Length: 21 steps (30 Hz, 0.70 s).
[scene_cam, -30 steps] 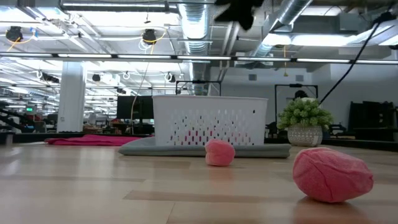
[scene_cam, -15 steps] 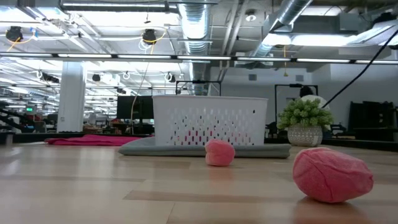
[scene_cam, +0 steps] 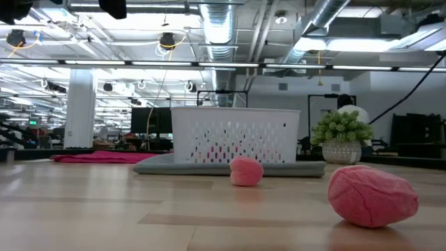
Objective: Pick and placing Produce into tupperware
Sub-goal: Put the bottom peach into the white basket
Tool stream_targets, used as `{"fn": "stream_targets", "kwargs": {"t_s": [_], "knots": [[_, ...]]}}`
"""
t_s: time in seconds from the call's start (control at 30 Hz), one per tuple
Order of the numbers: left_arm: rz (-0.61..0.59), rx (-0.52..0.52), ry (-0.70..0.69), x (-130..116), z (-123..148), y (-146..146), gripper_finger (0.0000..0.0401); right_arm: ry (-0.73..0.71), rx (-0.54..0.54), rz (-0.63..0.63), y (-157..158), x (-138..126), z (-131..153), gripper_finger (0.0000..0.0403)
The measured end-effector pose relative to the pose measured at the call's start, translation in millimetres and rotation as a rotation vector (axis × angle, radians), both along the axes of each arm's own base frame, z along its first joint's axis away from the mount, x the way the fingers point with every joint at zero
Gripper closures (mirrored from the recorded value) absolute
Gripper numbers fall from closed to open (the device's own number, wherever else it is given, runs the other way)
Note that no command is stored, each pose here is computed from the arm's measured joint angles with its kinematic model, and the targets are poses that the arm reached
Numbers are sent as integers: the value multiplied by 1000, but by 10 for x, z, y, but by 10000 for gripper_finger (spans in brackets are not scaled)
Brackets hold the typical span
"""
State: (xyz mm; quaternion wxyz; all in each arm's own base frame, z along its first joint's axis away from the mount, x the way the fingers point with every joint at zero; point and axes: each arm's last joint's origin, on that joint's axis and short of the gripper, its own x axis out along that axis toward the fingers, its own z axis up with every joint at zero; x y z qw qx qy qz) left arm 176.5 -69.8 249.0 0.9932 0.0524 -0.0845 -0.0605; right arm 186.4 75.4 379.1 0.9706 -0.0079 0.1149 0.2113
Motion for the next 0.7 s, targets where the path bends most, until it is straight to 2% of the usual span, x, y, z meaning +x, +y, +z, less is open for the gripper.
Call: {"fn": "stream_targets", "kwargs": {"t_s": [0.17, 0.3, 0.4, 0.7], "knots": [[-2, -11, 5, 12, -31, 42, 163, -117, -55, -28, 124, 19, -386, 148], [-4, -6, 26, 12, -86, 40, 163, -144, -6, -62, 147, 94, -730, 148], [-2, -2, 20, 10, -80, 41, 163, -109, 0, -89, 143, 155, -944, 148], [0, 8, 20, 11, -81, 41, 163, -21, 24, -127, 199, 357, -1227, 148]]}}
